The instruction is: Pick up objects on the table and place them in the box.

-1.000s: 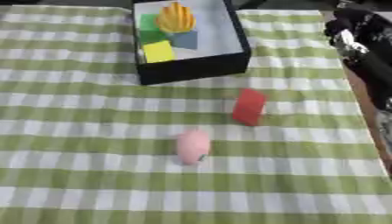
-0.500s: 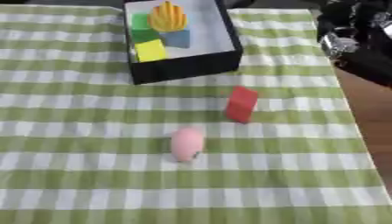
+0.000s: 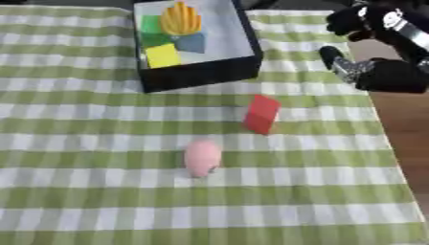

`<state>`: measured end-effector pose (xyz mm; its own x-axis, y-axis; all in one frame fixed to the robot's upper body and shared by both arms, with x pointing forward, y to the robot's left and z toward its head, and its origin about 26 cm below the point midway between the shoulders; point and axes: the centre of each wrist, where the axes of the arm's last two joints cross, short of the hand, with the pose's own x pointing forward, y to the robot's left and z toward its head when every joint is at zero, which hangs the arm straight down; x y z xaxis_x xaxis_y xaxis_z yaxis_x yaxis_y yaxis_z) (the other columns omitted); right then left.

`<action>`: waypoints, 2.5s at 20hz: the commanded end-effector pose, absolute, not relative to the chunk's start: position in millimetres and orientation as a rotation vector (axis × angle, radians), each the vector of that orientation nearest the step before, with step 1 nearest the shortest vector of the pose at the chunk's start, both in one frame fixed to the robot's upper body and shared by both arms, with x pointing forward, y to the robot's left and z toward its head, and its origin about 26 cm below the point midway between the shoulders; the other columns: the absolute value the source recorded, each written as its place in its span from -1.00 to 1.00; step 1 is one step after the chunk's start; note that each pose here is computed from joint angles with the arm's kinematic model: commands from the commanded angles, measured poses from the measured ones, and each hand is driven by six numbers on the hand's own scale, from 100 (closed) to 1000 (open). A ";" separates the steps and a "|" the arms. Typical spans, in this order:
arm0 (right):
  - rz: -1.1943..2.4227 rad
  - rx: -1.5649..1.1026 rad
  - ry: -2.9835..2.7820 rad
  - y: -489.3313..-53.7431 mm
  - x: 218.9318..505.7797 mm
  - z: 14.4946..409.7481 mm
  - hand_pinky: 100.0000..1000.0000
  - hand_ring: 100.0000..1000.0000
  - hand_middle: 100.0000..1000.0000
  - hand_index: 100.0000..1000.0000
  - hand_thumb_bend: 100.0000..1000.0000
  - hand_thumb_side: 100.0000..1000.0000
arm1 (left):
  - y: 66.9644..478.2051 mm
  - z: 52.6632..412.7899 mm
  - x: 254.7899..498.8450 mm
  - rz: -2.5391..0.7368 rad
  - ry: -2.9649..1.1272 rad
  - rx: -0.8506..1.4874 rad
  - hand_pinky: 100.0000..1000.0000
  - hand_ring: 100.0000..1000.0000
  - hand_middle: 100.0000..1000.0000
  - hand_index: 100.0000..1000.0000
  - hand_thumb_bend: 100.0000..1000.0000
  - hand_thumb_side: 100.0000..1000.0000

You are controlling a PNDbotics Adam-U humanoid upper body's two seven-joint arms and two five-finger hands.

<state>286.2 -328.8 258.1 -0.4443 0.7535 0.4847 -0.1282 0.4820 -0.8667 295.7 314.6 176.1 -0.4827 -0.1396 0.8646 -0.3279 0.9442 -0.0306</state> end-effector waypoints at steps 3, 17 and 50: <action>1.297 -0.584 -1.644 -326.8 282.2 273.7 0.70 0.70 0.53 0.71 -0.60 -0.17 | 316.7 182.1 294.1 0.222 -2.099 0.347 0.62 0.58 0.59 0.64 -0.90 0.44; 1.347 -0.556 -1.478 -307.2 286.5 262.2 0.68 0.69 0.53 0.71 -0.32 -0.32 | 317.9 169.1 294.9 0.231 -2.082 0.437 0.63 0.59 0.59 0.64 -0.96 0.43; 1.266 -0.581 -1.336 -272.9 327.9 220.0 0.72 0.72 0.50 0.68 -0.11 -0.46 | 314.0 164.5 295.6 0.251 -2.068 0.390 0.62 0.58 0.57 0.62 -0.99 0.47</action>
